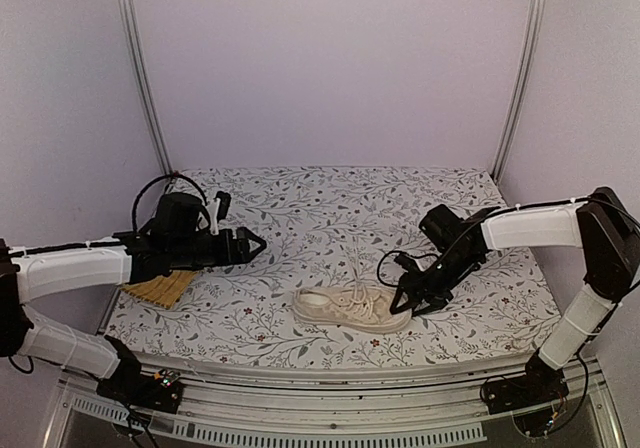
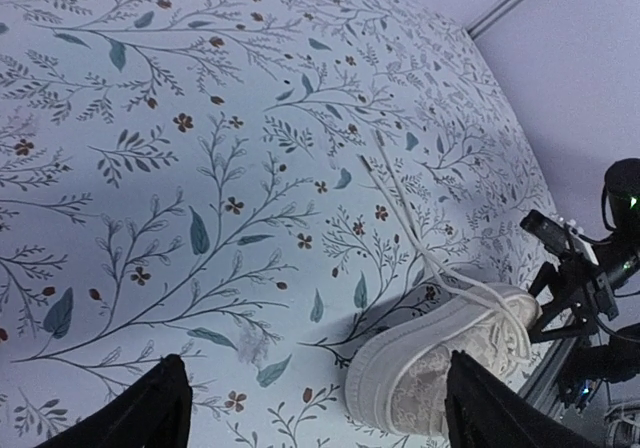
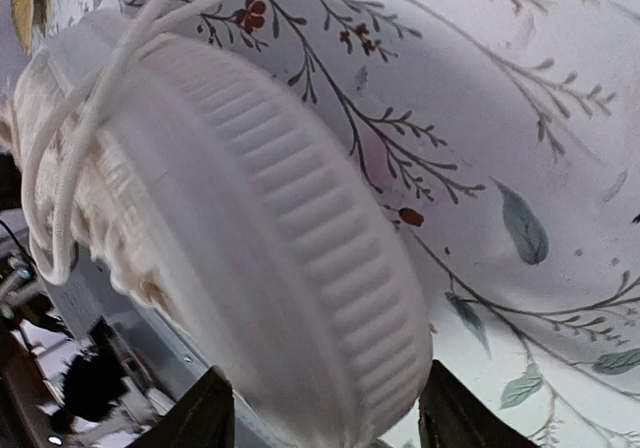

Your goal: Tie the shoes

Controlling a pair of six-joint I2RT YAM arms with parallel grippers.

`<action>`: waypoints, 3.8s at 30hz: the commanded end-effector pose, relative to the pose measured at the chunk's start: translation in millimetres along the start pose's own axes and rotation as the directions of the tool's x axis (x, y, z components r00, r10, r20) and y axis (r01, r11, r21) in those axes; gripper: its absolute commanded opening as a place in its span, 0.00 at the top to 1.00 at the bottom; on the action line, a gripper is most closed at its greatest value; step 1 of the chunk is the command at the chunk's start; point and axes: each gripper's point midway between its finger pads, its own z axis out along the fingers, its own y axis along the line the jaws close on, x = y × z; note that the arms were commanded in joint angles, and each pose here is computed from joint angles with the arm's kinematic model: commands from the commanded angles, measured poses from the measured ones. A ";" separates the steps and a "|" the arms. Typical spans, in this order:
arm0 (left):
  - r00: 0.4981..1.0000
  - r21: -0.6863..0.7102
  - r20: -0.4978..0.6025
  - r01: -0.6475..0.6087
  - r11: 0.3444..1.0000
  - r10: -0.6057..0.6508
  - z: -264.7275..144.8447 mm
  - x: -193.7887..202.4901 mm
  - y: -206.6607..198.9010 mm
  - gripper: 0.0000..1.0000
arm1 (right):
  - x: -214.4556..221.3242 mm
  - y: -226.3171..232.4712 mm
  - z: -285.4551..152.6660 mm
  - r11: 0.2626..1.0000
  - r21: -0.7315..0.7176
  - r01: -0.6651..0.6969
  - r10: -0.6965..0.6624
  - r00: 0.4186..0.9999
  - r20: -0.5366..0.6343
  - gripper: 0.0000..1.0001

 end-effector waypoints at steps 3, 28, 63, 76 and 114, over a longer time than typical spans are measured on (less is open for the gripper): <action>0.999 0.196 0.015 -0.042 0.980 0.040 10.3 -1.0 -50.4 0.12 | -31.1 -4.6 -50.6 0.979 0.198 0.053 -0.105 0.958 0.266 0.14; 0.977 0.447 -0.200 0.020 0.894 0.079 119.2 63.5 -119.3 0.14 | 51.8 34.1 -20.0 0.967 -0.254 0.000 0.101 0.917 0.385 0.08; 0.992 0.310 -0.118 -0.009 0.951 0.048 45.9 75.3 -142.4 0.14 | -77.3 52.1 -42.9 0.973 0.195 0.127 -0.207 0.853 0.479 0.15; 0.993 0.298 -0.112 0.004 0.955 0.030 48.7 79.0 -128.6 0.14 | -71.7 81.4 10.9 0.999 0.037 0.013 -0.026 0.922 0.386 0.42; 0.995 0.309 -0.098 0.058 0.949 -0.029 18.8 97.7 -102.6 0.11 | -72.8 168.3 33.2 0.942 0.025 0.334 -0.318 0.869 0.378 0.93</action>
